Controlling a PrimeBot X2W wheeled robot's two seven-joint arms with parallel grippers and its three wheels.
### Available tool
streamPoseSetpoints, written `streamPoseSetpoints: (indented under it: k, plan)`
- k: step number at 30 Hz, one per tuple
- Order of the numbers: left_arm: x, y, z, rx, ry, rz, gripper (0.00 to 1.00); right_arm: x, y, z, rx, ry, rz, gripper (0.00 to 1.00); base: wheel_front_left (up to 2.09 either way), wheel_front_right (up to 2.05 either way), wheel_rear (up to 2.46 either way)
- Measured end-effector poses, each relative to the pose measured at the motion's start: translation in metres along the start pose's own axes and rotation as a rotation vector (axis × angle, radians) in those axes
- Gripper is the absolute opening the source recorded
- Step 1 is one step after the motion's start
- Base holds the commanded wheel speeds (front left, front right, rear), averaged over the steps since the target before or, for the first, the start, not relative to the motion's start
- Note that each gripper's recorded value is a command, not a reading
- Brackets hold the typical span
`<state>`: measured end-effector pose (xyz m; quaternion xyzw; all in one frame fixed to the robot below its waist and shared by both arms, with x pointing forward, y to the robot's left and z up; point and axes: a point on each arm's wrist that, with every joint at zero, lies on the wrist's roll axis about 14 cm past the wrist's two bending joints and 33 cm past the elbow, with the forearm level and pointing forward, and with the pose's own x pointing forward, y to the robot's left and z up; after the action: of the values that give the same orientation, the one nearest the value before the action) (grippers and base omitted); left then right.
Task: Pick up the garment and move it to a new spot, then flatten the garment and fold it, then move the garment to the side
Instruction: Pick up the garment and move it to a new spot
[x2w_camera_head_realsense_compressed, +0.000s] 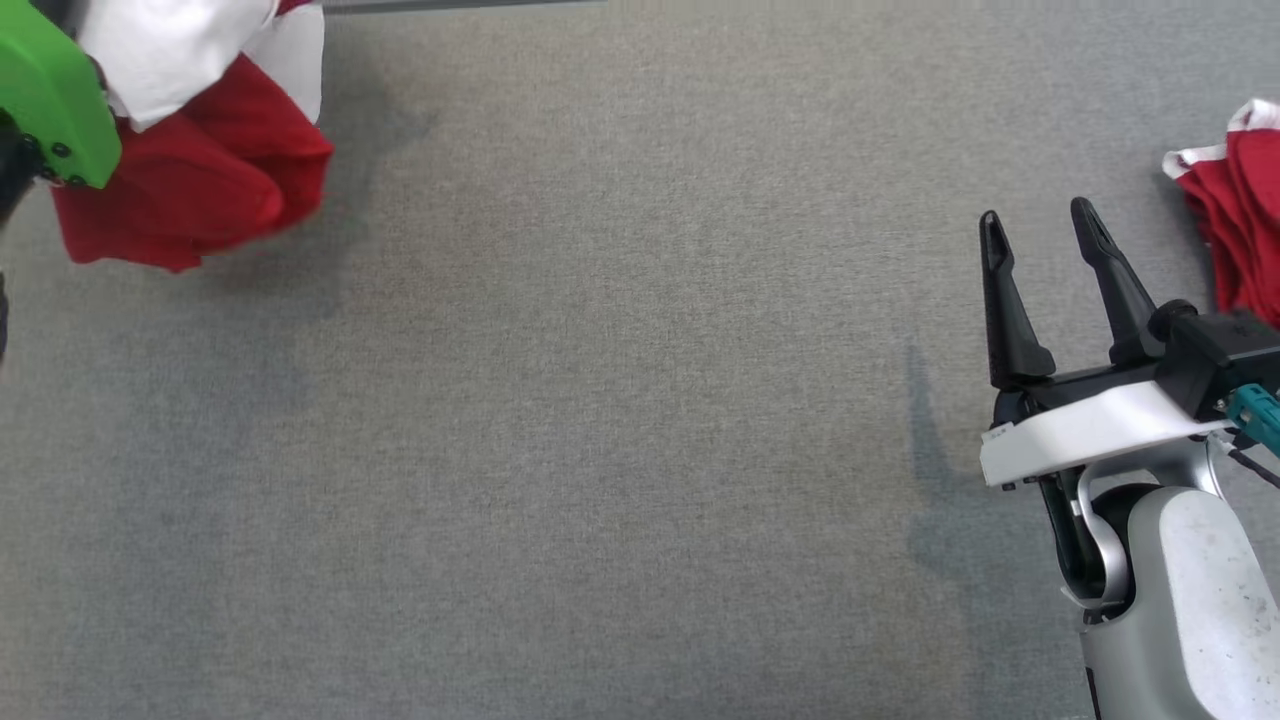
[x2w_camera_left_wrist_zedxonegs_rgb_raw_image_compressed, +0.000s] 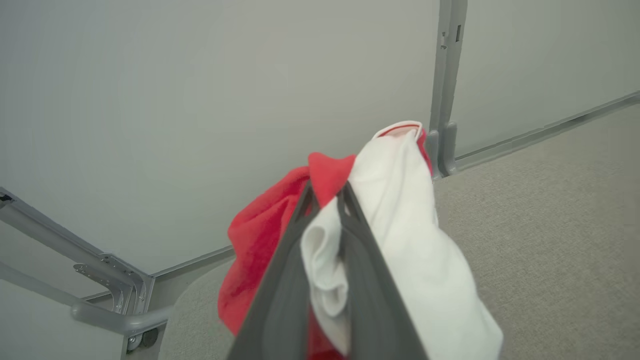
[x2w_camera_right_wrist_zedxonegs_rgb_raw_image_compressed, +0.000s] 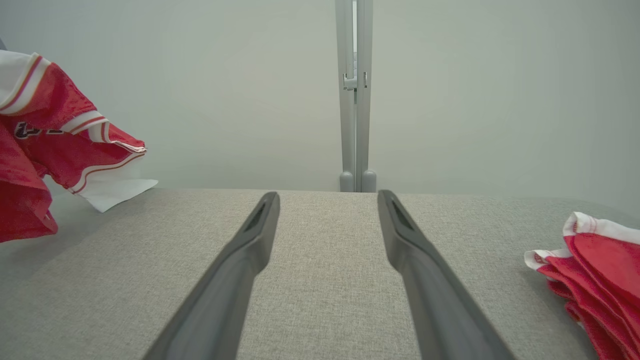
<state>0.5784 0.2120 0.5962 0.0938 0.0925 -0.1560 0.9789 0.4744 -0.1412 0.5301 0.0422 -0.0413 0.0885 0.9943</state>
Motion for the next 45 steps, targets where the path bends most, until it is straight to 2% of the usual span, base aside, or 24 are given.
streamPoseSetpoints:
  k: [6, 11, 12, 15, 22, 27, 33, 34, 35, 36, 37, 45]
  plan:
    - [0.005, -0.056, 0.033, 0.059, -0.057, -0.138, 0.0, -0.021, -0.018, 0.021, 0.011, -0.048, -0.056, 1.0, 0.0, 0.0, 0.0]
    - [0.018, -0.116, 0.051, 0.049, -0.107, -0.277, 0.0, -0.04, -0.037, 0.029, 0.009, -0.066, -0.116, 1.0, 0.0, 0.0, 0.0]
    - [0.021, -0.147, 0.05, 0.042, -0.113, -0.348, 0.0, -0.047, -0.045, 0.031, 0.007, -0.07, -0.141, 1.0, 0.0, 0.0, 0.0]
    - [0.021, -0.2, 0.021, 0.044, -0.056, -0.472, 0.0, -0.056, -0.055, 0.032, 0.004, -0.073, -0.173, 1.0, 0.0, 0.0, 0.0]
    - [0.01, -0.288, -0.024, -0.001, -0.007, -0.666, 0.0, -0.071, -0.072, 0.032, -0.003, -0.075, -0.23, 1.0, 0.0, 0.0, 0.0]
    - [-0.003, -0.332, -0.055, -0.038, 0.036, -0.751, 0.0, -0.077, -0.078, 0.031, -0.001, -0.069, -0.25, 1.0, 0.0, 0.0, 0.0]
    - [-0.004, -0.342, -0.066, -0.071, 0.031, -0.731, 0.0, -0.08, -0.08, 0.03, 0.0, -0.067, -0.259, 1.0, 0.0, 0.0, 0.0]
    - [-0.004, -0.343, -0.069, -0.077, 0.035, -0.726, 0.06, -0.08, -0.08, 0.03, 0.0, -0.068, -0.259, 1.0, 0.0, 0.0, 0.0]
    - [-0.005, -0.344, -0.071, -0.075, 0.034, -0.716, 0.29, -0.079, -0.08, 0.03, 0.001, -0.069, -0.258, 1.0, 0.0, 0.0, 0.0]
    - [-0.005, -0.345, -0.072, -0.075, 0.027, -0.707, 0.55, -0.079, -0.08, 0.03, 0.001, -0.069, -0.257, 1.0, 0.0, 0.0, 0.0]
    - [-0.005, -0.346, -0.073, -0.081, 0.024, -0.703, 1.0, -0.079, -0.079, 0.03, 0.002, -0.069, -0.254, 1.0, 0.0, 0.0, 0.0]
    - [-0.02, -0.359, -0.075, -0.136, -0.004, -0.688, 1.0, -0.078, -0.069, 0.03, 0.004, -0.059, -0.228, 1.0, 0.0, 0.0, 0.0]
